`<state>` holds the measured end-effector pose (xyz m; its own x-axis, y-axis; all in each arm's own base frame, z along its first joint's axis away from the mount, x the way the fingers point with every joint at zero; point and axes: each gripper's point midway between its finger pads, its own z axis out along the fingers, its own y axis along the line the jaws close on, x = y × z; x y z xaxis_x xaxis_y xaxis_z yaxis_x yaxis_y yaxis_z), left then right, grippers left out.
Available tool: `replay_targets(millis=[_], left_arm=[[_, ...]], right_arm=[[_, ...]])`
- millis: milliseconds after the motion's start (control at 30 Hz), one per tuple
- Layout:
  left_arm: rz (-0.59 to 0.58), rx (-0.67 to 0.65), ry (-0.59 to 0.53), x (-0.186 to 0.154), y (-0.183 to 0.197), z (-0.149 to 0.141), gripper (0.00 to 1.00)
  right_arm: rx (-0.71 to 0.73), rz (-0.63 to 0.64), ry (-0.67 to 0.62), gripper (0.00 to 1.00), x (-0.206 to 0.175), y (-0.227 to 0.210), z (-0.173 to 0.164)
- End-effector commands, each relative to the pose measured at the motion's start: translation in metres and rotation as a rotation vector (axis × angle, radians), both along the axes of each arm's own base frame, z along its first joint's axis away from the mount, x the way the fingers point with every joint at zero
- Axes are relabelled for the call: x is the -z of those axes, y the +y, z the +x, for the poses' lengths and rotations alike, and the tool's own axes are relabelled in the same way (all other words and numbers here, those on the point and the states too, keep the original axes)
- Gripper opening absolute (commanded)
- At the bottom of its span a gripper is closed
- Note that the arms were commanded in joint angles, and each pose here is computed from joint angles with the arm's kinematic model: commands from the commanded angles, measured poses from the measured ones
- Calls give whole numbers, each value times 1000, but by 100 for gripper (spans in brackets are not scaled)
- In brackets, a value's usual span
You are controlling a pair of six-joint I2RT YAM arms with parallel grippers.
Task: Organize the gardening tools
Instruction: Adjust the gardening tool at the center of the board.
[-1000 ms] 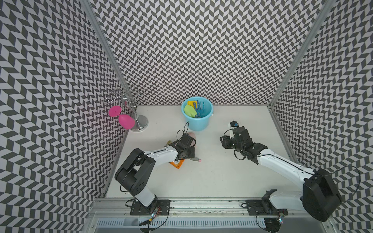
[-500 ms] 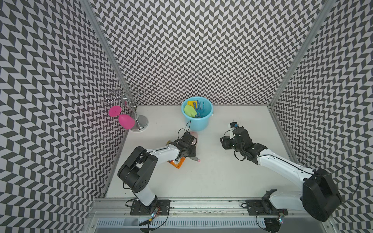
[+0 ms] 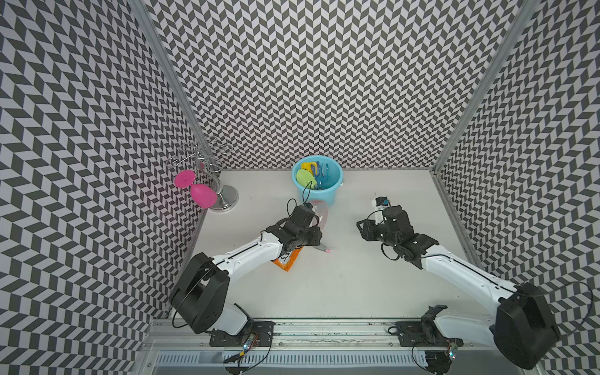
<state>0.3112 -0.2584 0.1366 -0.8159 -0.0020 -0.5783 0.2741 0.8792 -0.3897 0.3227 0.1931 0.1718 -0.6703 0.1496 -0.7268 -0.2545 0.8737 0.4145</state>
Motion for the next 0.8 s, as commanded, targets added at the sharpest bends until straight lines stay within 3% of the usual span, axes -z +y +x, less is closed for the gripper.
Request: replay_targets(millis=[0, 300, 600, 767], left_arm=[[-72, 19, -65, -43, -10, 3, 10], [-239, -22, -187, -127, -33, 39, 9], [-484, 0, -179, -185, -57, 60, 9], [-578, 25, -165, -205, -63, 55, 9]], right_arm=[[-77, 100, -131, 54, -42, 10, -6], [-287, 364, -464, 60, -118, 25, -56], [-333, 443, -813, 60, -157, 35, -83], [-356, 451, -873, 59, -171, 48, -74]])
